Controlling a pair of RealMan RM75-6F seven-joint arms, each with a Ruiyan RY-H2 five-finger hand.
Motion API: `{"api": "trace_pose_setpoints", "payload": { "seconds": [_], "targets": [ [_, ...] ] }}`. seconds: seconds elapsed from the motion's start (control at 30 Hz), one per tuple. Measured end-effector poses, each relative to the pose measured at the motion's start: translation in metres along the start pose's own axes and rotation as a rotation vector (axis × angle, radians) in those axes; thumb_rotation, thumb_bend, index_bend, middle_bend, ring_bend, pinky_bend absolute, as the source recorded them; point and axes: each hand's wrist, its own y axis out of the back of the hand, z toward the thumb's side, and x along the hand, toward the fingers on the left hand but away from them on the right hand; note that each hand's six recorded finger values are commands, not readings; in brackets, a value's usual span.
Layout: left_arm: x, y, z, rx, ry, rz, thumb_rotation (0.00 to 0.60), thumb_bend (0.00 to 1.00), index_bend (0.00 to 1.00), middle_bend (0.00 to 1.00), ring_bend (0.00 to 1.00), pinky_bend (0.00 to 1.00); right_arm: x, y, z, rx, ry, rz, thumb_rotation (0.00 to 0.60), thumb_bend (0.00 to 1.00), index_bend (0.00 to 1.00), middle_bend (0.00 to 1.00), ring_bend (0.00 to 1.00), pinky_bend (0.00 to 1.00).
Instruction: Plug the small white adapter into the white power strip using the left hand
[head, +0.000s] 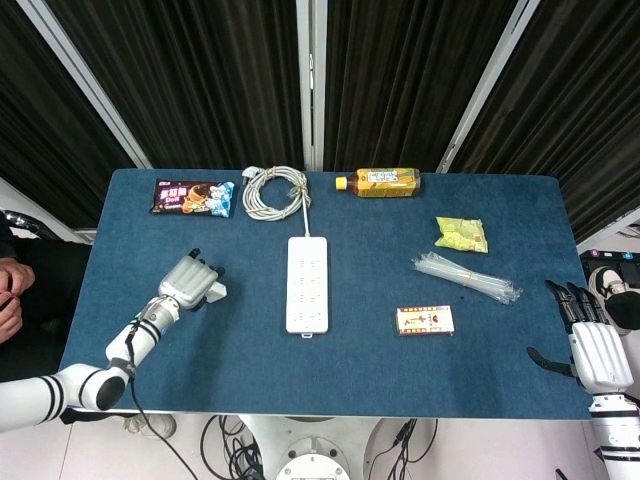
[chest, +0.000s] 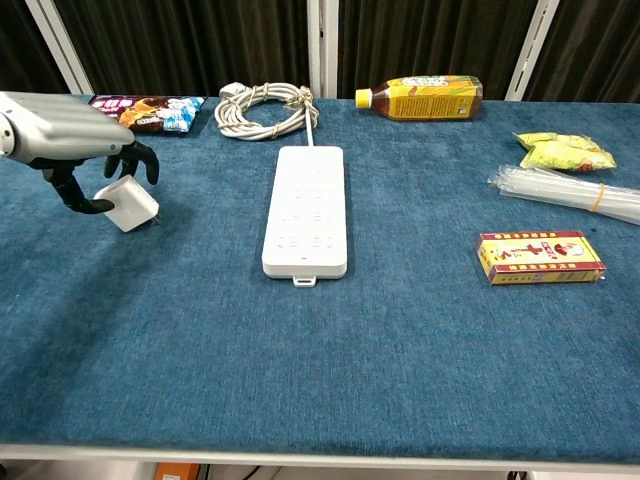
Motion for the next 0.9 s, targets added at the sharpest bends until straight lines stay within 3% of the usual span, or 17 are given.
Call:
{"api": "trace_pose_setpoints", "payload": {
  "seconds": [0.17, 0.33, 0.53, 0.77, 0.9],
  "targets": [
    [-0.001, -0.001, 0.004, -0.061, -0.01, -0.004, 0.6, 0.31, 0.25, 0.39, 0.35, 0.16, 0.001, 0.0, 0.0, -0.001, -0.001, -0.003, 0.6, 0.08, 0.0, 0.12, 0.0, 0.0],
    [-0.002, 0.002, 0.005, -0.119, -0.003, 0.016, 0.6, 0.21, 0.27, 0.39, 0.35, 0.18, 0.001, 0.001, 0.0, -0.002, -0.001, -0.005, 0.6, 0.08, 0.0, 0.12, 0.0, 0.0],
    [-0.003, 0.005, 0.0, -0.224, 0.07, 0.086, 0.6, 0.19, 0.34, 0.4, 0.35, 0.21, 0.0, 0.001, -0.002, -0.005, -0.003, -0.005, 0.6, 0.08, 0.0, 0.12, 0.0, 0.0],
    [-0.012, -0.015, -0.007, -0.404, 0.186, 0.112, 0.6, 0.18, 0.4, 0.43, 0.35, 0.23, -0.002, -0.001, -0.004, -0.01, -0.002, 0.002, 0.6, 0.08, 0.0, 0.12, 0.0, 0.0],
    [-0.014, -0.023, -0.004, -0.485, 0.204, 0.119, 0.6, 0.18, 0.4, 0.43, 0.35, 0.24, -0.003, -0.002, -0.005, -0.013, -0.001, 0.005, 0.6, 0.08, 0.0, 0.12, 0.0, 0.0]
  ]
}}
